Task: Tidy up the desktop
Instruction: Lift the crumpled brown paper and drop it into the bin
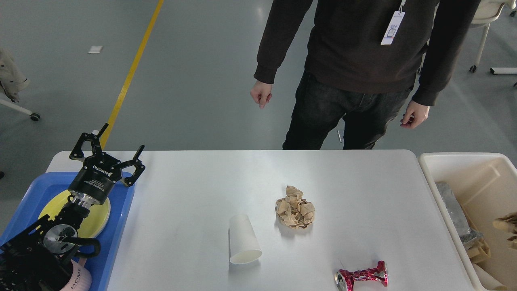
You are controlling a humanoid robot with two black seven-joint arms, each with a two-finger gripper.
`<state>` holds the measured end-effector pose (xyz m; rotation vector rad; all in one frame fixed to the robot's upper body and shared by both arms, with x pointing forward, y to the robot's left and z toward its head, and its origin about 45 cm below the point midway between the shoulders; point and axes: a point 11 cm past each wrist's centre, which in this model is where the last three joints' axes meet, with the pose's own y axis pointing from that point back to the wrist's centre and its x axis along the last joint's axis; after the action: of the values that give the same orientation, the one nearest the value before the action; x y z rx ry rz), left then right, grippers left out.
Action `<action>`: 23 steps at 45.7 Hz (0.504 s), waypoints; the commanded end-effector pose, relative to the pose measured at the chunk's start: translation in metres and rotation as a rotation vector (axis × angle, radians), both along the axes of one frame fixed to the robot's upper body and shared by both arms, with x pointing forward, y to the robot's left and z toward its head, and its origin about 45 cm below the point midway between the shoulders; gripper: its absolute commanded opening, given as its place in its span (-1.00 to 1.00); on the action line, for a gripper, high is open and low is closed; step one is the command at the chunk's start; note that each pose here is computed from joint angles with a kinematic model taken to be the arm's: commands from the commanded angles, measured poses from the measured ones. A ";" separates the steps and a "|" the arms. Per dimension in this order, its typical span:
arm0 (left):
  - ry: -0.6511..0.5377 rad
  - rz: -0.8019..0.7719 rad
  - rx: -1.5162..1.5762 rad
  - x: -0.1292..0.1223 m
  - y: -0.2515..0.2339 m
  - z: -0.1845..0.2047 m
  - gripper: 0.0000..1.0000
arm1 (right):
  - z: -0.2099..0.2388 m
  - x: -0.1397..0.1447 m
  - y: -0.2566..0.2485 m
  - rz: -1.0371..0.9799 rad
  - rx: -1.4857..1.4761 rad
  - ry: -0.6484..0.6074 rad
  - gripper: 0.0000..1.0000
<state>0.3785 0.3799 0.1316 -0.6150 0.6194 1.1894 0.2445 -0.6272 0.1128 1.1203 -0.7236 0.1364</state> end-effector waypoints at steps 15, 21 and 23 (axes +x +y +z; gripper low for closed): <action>-0.001 0.001 -0.001 0.000 0.000 0.000 1.00 | 0.066 0.046 0.040 0.006 0.212 -0.090 1.00; -0.001 0.001 -0.001 0.000 0.000 0.000 1.00 | 0.164 0.065 0.121 0.208 0.428 0.049 1.00; -0.001 0.001 -0.001 0.000 0.000 0.000 1.00 | 0.194 0.061 0.158 0.288 0.515 0.131 1.00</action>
<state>0.3785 0.3802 0.1318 -0.6162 0.6190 1.1901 0.2820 -0.5541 0.2043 1.4615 -0.6709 0.0419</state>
